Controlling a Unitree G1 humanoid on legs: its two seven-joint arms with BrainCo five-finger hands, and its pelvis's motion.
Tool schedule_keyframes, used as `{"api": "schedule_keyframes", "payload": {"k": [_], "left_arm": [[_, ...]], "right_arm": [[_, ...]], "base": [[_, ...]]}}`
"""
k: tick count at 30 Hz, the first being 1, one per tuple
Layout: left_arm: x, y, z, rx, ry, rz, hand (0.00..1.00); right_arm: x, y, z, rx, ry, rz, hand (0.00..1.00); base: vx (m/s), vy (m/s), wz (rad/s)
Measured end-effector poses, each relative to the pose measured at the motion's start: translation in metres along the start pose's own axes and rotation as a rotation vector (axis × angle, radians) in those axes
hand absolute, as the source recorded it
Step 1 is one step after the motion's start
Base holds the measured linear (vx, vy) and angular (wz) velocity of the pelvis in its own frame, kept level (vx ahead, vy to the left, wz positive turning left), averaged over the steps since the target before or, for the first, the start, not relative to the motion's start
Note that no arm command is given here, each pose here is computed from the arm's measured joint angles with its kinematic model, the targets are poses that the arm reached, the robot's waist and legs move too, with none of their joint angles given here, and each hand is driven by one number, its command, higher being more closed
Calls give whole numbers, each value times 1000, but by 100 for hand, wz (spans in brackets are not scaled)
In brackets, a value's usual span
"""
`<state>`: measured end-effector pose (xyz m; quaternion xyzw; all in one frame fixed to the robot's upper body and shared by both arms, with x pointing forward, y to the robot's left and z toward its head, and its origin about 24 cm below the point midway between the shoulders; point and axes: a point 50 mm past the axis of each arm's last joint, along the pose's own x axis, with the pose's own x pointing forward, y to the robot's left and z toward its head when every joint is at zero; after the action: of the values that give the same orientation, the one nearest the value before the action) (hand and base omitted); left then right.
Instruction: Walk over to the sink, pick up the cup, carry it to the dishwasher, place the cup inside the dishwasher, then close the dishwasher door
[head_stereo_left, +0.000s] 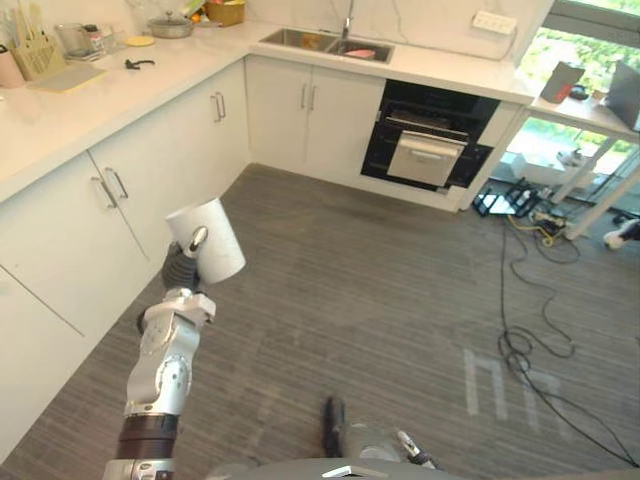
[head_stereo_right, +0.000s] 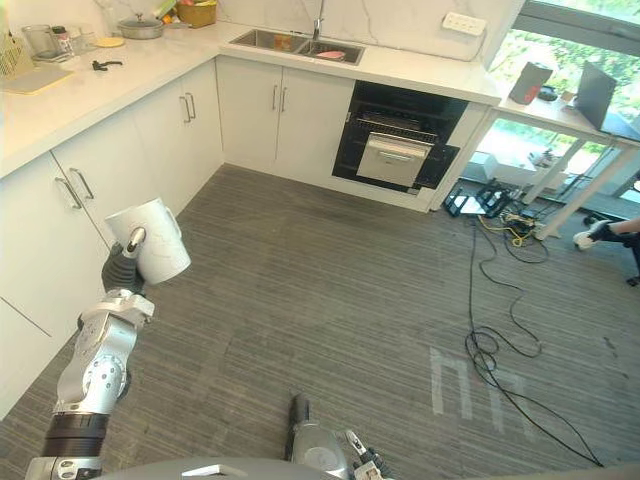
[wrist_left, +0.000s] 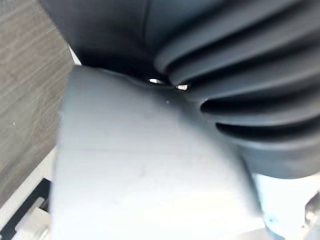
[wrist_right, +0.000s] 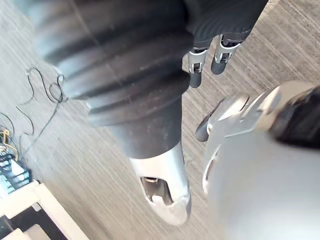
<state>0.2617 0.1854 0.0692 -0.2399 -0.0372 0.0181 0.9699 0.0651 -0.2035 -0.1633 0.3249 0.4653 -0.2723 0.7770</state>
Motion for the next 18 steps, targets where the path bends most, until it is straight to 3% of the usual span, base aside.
{"api": "schedule_keyframes", "payload": {"k": [4, 9, 15, 18], "left_arm": [[-14, -18, 4, -14, -35, -132, 100], [-23, -31, -10, -89, -22, -130, 100], [-37, 8, 1, -36, -64, 75, 100], [-44, 23, 4, -22, -74, 151, 100]], "right_arm": [[-4, -1, 2, -12, -47, 20, 0], [-8, -3, 20, -62, -162, 36, 0], [-4, 26, 52, -174, -302, 148, 0], [-7, 66, 83, -213, -412, 273, 0]], "base": [[319, -252, 22], [436, -240, 13], [335, -104, -65], [342, 79, -50]]}}
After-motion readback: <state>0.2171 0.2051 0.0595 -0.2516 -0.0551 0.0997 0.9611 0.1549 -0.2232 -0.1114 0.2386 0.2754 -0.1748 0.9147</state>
